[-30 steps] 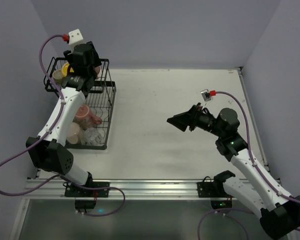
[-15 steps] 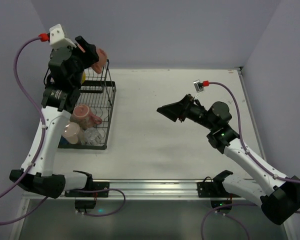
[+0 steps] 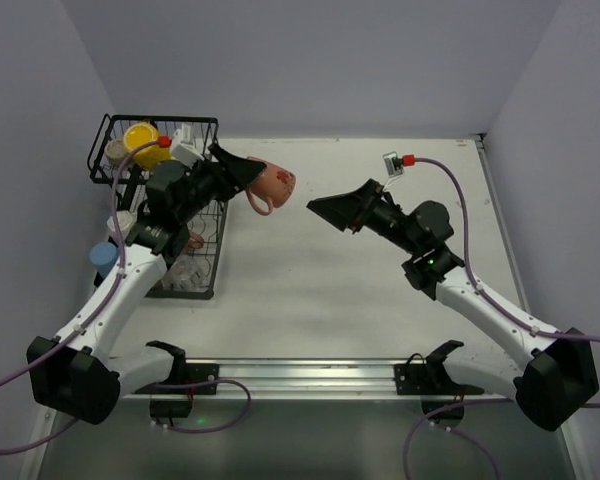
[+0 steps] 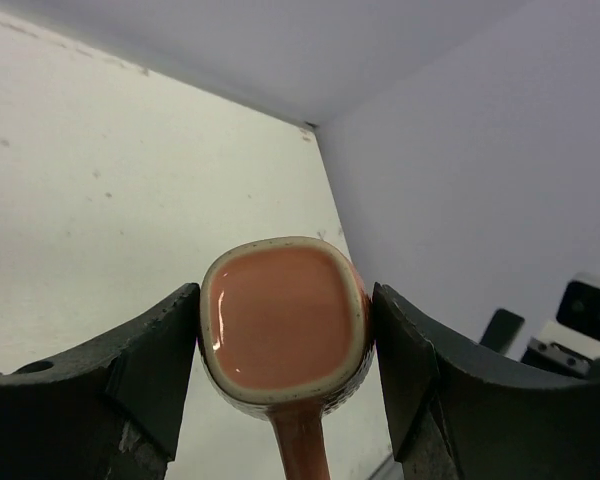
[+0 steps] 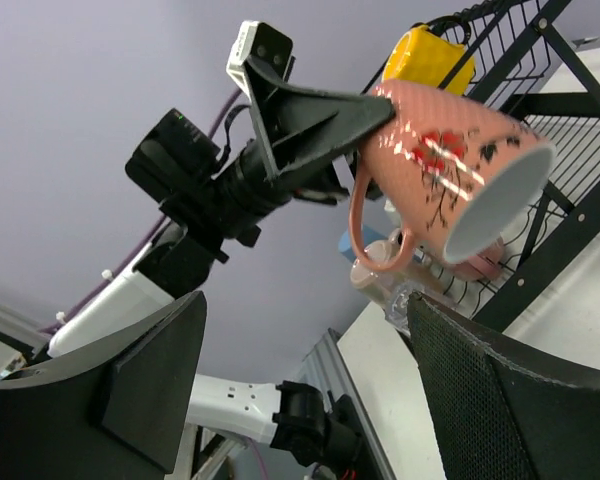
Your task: Unload the cups from the dish rack
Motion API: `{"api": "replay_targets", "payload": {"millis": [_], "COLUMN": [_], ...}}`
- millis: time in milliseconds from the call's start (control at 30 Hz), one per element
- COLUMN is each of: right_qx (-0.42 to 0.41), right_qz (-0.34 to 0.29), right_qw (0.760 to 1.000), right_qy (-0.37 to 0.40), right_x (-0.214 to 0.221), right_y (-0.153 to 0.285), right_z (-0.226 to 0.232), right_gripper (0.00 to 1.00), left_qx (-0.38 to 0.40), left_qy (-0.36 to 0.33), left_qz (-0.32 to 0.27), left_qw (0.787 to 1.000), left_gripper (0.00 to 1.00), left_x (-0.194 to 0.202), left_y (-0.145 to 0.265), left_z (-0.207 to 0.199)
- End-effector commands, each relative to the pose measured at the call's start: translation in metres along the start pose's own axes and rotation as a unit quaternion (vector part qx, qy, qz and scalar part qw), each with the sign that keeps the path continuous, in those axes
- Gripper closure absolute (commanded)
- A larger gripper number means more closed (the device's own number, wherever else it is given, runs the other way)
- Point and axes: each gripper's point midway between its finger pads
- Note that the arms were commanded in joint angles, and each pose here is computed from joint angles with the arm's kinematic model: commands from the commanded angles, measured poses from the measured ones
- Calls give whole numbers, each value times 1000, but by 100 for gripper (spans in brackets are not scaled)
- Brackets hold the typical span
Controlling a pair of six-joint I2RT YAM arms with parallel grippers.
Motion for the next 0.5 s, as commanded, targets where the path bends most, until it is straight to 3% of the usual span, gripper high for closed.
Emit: {"api": "replay_targets", "payload": {"millis": [0, 333, 467], "right_qx": [-28, -16, -50], "right_qz": [-31, -42, -40], "right_qw": [999, 999, 998], "right_qy": [4, -17, -9], "right_x": [-17, -8, -15], "right_y": [-12, -17, -26], "right_z": [12, 2, 16], "right_gripper": [16, 20, 30], "left_qx": [174, 203, 209], "left_qy": [26, 26, 31], "left_qz": [0, 16, 44], "left_qw": [984, 979, 976], "left_gripper": [100, 100, 100], "left_x": [0, 21, 44], "left_y": [17, 17, 16], "left_z": [-87, -96, -97]}}
Point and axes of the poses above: each gripper's point midway between its finger pads, its own y axis back along the fingers, its own z axis along the line the jaws close on, x = y × z, and after that the axes turned 5 degrees about y, right-handed
